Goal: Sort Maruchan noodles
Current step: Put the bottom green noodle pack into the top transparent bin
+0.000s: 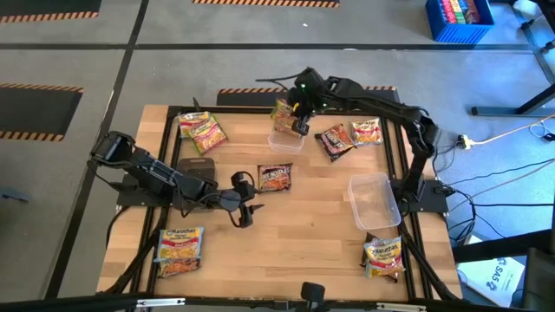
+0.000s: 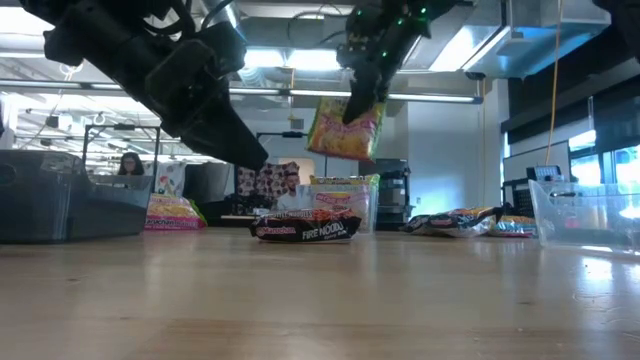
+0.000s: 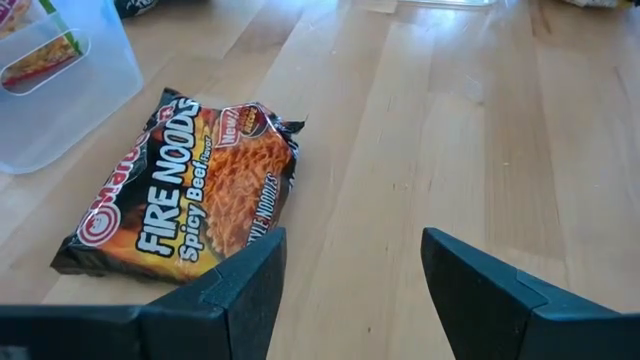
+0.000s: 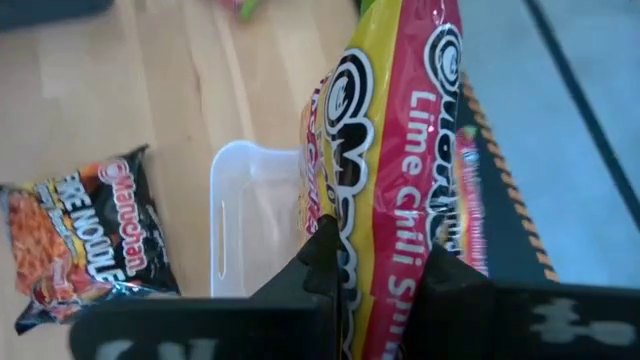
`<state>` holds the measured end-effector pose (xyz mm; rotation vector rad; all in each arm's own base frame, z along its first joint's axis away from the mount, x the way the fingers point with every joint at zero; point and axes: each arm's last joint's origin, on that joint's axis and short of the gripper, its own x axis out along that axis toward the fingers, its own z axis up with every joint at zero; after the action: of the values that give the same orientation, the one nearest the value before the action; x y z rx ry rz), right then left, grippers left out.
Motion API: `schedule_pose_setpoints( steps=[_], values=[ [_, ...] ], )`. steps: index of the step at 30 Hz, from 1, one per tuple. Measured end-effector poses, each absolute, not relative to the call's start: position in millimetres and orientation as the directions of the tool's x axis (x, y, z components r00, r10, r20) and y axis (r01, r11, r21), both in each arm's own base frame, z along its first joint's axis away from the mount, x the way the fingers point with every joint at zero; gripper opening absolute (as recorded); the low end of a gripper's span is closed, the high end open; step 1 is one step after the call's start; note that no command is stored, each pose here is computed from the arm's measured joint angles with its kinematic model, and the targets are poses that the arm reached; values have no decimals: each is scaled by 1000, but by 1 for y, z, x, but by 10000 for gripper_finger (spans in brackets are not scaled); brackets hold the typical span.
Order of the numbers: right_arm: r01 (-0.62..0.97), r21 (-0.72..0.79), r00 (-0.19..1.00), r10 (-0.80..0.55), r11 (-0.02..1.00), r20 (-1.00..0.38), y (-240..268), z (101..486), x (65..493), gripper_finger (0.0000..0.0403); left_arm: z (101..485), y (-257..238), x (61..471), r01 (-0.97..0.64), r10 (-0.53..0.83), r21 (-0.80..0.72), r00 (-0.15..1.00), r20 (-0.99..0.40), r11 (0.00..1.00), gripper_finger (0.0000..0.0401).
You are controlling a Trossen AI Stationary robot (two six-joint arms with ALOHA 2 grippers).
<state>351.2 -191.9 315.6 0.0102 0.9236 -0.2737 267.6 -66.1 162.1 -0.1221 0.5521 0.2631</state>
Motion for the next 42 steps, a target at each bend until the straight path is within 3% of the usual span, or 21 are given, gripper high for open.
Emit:
schedule_pose_setpoints(
  steps=[24, 36, 42],
  values=[
    [204, -72, 401, -151, 976, -904, -209, 231, 382, 35, 162, -66, 267, -273, 212, -36, 817, -536, 961, 227],
    [203, -52, 367, -125, 978, -922, -213, 206, 389, 36, 162, -66, 267, -273, 212, -36, 817, -536, 961, 227],
    [211, -44, 362, -120, 977, -924, -213, 204, 390, 85, 162, -66, 267, -273, 212, -36, 817, -536, 961, 227]
  ],
)
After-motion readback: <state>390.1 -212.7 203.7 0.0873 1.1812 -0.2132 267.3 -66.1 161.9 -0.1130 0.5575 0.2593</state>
